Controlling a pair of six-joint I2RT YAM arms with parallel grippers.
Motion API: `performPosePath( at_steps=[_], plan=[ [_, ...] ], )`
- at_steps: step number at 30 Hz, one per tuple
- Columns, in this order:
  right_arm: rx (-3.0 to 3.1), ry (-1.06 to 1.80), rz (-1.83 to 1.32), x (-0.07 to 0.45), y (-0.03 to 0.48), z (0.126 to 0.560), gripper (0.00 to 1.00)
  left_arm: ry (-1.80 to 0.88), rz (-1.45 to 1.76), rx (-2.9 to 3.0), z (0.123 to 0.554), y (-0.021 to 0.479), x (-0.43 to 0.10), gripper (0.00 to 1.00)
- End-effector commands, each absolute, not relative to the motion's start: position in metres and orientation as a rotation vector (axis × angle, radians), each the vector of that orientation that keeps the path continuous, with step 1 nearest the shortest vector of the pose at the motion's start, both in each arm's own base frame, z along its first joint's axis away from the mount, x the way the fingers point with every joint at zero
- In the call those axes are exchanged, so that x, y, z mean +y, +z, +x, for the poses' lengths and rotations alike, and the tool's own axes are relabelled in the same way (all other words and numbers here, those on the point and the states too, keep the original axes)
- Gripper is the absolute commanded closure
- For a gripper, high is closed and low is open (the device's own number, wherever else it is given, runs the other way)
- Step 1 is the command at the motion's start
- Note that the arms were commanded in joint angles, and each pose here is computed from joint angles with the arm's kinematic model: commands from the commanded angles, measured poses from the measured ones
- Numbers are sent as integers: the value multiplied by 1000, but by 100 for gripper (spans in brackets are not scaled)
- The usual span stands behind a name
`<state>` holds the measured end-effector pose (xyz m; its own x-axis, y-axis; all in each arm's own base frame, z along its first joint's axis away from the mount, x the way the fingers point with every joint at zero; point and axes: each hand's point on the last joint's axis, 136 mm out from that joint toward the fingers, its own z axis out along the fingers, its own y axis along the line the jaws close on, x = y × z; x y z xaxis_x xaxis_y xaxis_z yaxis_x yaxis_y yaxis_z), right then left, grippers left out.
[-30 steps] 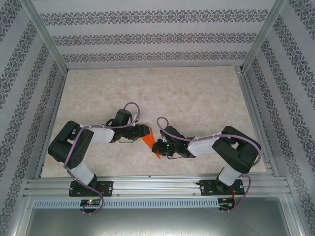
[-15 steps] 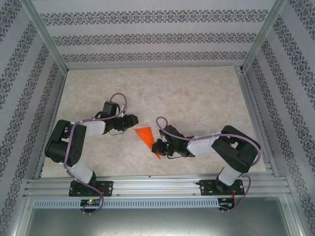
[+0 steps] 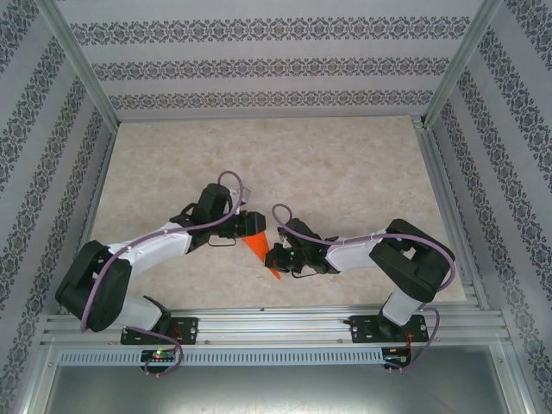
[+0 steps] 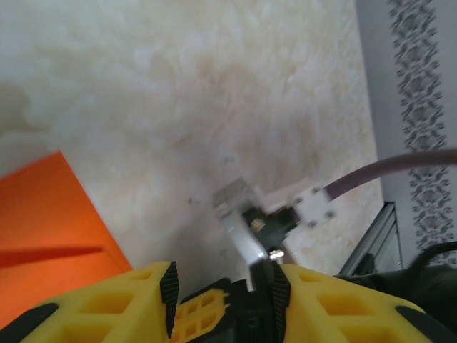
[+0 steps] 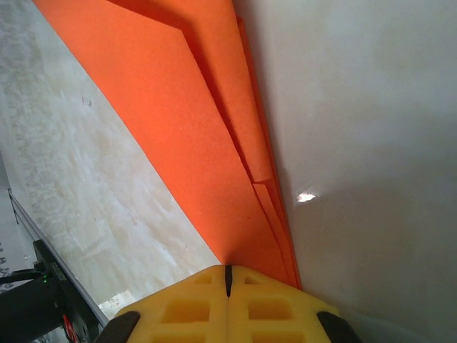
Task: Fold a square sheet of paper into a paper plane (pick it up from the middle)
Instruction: Fold the wing for the fifth time at the center of the table.
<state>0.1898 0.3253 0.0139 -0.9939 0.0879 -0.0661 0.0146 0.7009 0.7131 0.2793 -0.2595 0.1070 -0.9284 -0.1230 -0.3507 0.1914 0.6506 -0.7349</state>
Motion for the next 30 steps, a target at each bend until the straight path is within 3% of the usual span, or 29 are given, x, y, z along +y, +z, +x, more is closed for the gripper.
performPosePath(
  at_steps=[1,20,30],
  plan=[
    [2961,959,178,295,-28,171,97,-1157,-25,2539,280,83,-263,59],
    [2976,945,174,289,-32,165,97,-944,-219,2683,298,0,-238,66],
    [2997,925,162,281,-36,157,99,-936,-269,2693,315,-7,-205,65]
  ],
)
